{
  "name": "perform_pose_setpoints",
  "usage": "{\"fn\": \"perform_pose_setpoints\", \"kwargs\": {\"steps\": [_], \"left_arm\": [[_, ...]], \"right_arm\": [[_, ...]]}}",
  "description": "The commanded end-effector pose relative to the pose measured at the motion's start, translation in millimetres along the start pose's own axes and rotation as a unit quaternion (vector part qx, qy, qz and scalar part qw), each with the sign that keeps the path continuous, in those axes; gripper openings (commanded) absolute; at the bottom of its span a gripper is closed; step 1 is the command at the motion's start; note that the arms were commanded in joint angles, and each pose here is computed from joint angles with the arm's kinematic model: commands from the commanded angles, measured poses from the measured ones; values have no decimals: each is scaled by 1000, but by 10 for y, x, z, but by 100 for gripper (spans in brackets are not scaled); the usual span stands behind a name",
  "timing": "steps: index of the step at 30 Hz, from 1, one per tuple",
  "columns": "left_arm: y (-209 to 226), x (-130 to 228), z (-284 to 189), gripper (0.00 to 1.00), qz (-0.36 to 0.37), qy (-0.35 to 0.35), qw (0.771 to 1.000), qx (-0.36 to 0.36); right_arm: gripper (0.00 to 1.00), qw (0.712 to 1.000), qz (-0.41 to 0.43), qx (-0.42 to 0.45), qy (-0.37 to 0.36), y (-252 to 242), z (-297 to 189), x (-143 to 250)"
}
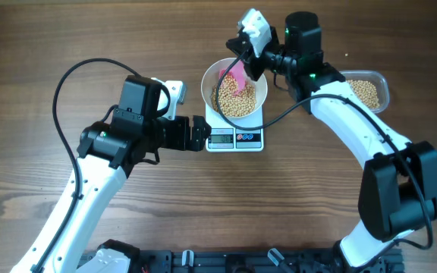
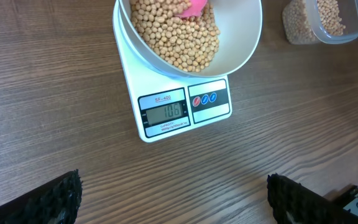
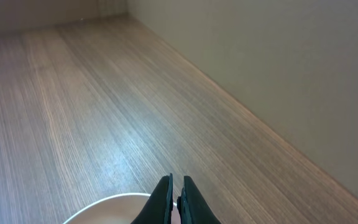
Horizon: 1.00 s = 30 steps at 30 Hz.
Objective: Scoop item into bowl and weigh 150g on scale
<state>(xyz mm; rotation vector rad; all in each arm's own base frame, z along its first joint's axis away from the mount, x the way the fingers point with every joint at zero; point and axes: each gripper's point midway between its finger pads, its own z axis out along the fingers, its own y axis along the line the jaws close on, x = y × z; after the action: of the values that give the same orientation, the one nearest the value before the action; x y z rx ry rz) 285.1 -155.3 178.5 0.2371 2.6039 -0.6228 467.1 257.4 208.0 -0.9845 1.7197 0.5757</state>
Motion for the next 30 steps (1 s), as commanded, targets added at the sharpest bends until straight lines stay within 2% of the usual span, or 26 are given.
{"fn": "perform_pose_setpoints", "kwargs": {"steps": [1, 6, 11, 17, 19, 22, 24, 28, 30], "left_arm": [[-20, 31, 25, 100, 8, 6, 1000, 6], [-20, 31, 25, 100, 8, 6, 1000, 6], [-20, 31, 25, 100, 8, 6, 1000, 6], [-20, 31, 25, 100, 8, 6, 1000, 6], [-20, 31, 25, 100, 8, 6, 1000, 6], [-20, 31, 25, 100, 8, 6, 1000, 6], [-20, 31, 25, 100, 8, 6, 1000, 6], [-20, 31, 25, 100, 8, 6, 1000, 6], [-20, 31, 25, 100, 8, 6, 1000, 6]], "right_arm": [[4, 1000, -8, 7, 11, 13, -51, -25], [4, 999, 11, -2, 38, 64, -59, 114], [5, 999, 25, 3, 29, 44, -68, 54], [12, 998, 42, 50, 20, -125, -122, -90], [26, 997, 39, 58, 17, -146, -151, -133], [56, 997, 46, 62, 7, -152, -221, -232], [71, 996, 59, 65, -2, -159, -275, -303], [88, 991, 104, 81, -22, -256, -449, -443], [91, 986, 134, 96, -37, -363, -602, -523]]}}
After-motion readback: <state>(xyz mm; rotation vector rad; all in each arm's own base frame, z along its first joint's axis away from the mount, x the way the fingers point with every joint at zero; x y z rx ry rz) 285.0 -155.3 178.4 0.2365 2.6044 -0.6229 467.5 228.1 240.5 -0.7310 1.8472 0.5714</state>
